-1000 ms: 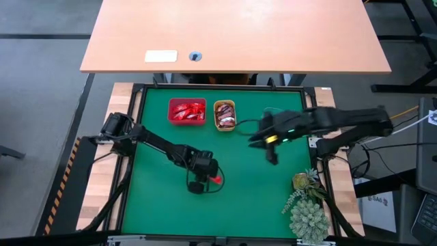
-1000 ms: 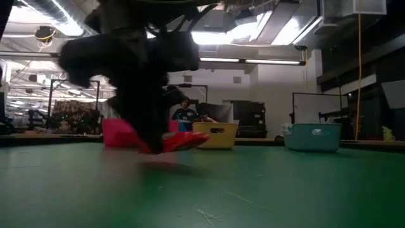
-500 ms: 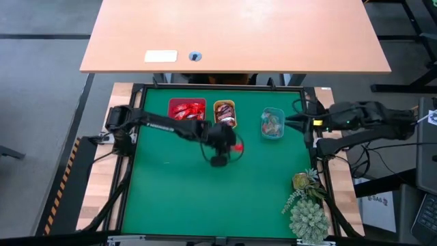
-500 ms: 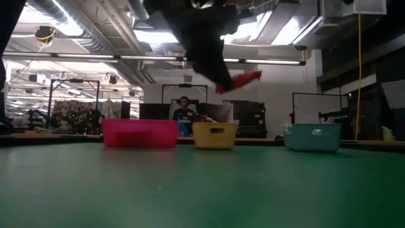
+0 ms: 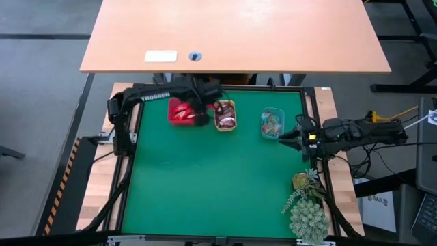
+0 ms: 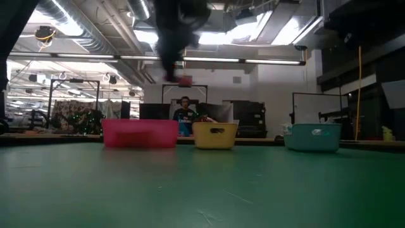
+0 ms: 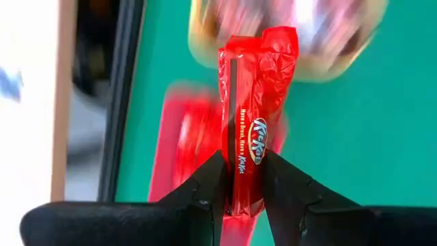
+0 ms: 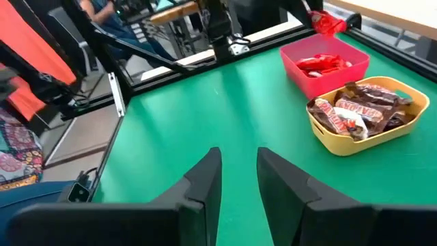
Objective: Sort candy
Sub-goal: Put the red chocolate bar into the red bin, then return to Home Position
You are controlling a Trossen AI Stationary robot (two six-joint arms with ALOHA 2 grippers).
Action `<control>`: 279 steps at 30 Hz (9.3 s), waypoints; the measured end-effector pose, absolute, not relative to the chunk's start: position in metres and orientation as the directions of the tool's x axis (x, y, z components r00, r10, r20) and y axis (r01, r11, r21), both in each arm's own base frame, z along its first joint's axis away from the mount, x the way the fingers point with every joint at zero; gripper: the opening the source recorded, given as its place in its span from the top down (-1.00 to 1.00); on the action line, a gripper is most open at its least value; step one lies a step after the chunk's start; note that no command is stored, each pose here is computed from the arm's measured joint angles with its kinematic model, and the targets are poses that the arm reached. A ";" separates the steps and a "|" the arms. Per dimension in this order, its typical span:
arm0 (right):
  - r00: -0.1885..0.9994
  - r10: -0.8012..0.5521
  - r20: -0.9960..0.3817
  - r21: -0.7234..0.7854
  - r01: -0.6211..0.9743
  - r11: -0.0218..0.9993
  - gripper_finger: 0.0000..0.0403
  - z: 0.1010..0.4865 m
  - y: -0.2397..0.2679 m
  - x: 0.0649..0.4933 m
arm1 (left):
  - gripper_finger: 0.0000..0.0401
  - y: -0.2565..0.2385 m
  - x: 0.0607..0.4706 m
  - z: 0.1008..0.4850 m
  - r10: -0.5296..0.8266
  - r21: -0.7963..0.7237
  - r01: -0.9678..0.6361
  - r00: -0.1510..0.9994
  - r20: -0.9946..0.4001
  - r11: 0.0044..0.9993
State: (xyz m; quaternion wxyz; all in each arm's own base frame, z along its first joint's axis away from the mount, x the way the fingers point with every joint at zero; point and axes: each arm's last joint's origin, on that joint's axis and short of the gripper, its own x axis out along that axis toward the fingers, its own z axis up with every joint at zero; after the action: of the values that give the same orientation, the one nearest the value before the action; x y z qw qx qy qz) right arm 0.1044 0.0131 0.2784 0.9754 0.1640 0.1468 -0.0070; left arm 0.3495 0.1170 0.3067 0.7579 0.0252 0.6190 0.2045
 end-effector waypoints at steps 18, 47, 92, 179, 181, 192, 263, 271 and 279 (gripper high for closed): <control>0.957 0.028 -0.288 0.283 0.057 0.958 0.53 0.228 0.012 0.101 | 0.55 0.178 0.285 0.219 0.199 0.284 -0.489 -0.219 -0.955 0.825; 0.953 0.093 -0.287 0.310 0.000 0.951 0.53 0.161 0.015 0.107 | 0.19 0.136 0.257 0.319 0.371 0.256 -0.491 0.152 -0.916 0.833; 0.981 -0.012 -0.196 0.135 0.039 0.990 0.53 0.169 0.009 0.088 | 0.19 0.019 0.127 0.158 0.040 0.040 -0.036 0.995 -0.093 0.999; 0.981 -0.010 -0.192 0.135 0.037 0.990 0.53 0.169 0.009 0.088 | 0.19 0.006 0.090 0.203 -0.014 0.074 -0.016 0.924 0.383 0.997; 0.981 -0.010 -0.192 0.135 0.037 0.990 0.53 0.169 0.009 0.088 | 0.19 0.006 0.090 0.202 -0.013 0.074 -0.016 0.926 0.377 0.997; 0.981 -0.010 -0.192 0.135 0.037 0.990 0.53 0.169 0.009 0.088 | 0.19 0.007 0.096 0.177 -0.006 0.049 0.000 0.993 0.122 0.999; 0.973 0.123 -0.196 0.150 -0.094 0.984 0.53 0.169 0.018 0.087 | 0.19 0.008 0.097 0.168 0.017 0.038 -0.018 0.999 0.031 0.999; 0.973 0.123 -0.196 0.150 -0.094 0.984 0.53 0.169 0.018 0.087 | 0.19 0.008 0.097 0.168 0.017 0.038 -0.018 0.999 0.031 0.999; 0.973 0.123 -0.196 0.150 -0.094 0.984 0.53 0.169 0.018 0.087 | 0.19 0.008 0.097 0.168 0.017 0.039 -0.018 0.999 0.031 0.999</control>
State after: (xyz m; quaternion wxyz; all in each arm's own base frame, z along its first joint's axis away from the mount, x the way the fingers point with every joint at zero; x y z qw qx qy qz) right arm 0.0868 0.0185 0.1687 0.9907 0.0698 0.1029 0.0549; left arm 0.0970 0.0076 0.1684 0.9997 0.0195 -0.0155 0.0088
